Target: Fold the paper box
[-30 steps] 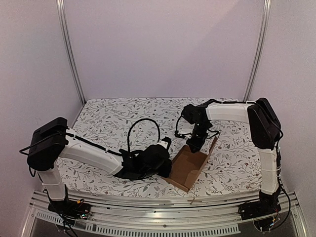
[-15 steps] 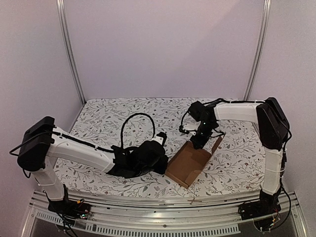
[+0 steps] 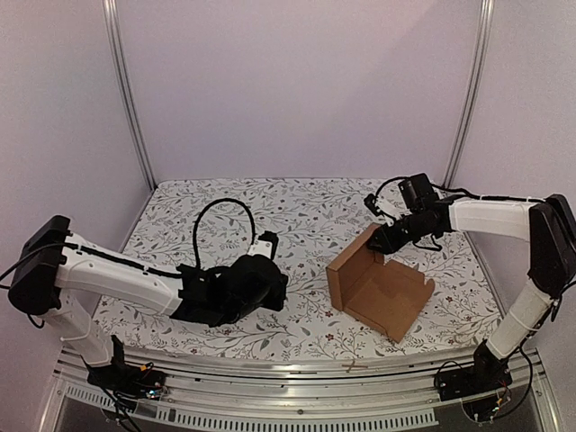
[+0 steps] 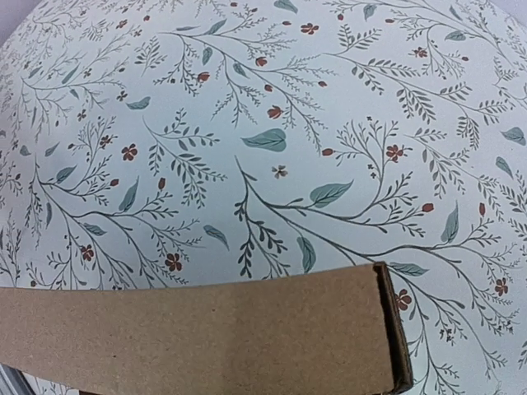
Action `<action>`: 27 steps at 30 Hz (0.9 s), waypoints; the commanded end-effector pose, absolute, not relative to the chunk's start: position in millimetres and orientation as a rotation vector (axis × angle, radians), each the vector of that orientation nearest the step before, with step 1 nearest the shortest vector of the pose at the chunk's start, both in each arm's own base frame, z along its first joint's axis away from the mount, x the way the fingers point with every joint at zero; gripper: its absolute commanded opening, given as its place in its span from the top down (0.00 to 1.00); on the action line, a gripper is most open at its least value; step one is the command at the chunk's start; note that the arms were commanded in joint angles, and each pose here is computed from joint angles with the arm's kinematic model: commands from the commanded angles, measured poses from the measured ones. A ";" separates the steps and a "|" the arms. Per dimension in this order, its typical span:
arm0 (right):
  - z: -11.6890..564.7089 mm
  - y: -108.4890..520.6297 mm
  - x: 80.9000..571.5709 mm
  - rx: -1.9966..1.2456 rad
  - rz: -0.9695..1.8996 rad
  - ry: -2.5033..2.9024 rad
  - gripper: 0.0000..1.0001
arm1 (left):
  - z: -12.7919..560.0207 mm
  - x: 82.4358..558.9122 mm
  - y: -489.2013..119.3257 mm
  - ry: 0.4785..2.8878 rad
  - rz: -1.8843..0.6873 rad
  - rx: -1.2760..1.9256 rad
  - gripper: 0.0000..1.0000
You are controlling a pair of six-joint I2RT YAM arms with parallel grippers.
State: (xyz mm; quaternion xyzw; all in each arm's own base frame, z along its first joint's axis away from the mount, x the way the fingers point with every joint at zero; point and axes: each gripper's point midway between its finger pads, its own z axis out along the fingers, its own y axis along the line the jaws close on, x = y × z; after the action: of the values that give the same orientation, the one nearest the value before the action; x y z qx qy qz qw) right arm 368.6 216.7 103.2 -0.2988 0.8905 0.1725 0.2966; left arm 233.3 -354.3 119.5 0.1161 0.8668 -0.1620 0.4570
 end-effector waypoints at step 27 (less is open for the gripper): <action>149.3 260.0 314.2 -0.702 1.277 2.615 0.51 | 176.8 233.4 -350.2 2.074 -0.341 0.321 0.50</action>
State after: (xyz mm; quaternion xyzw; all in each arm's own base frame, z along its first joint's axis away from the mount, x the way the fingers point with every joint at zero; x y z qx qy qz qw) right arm 326.0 238.7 147.7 -0.2391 0.8819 0.3859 0.1273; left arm 242.1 -391.9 177.7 0.1698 0.8415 -0.1581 0.4879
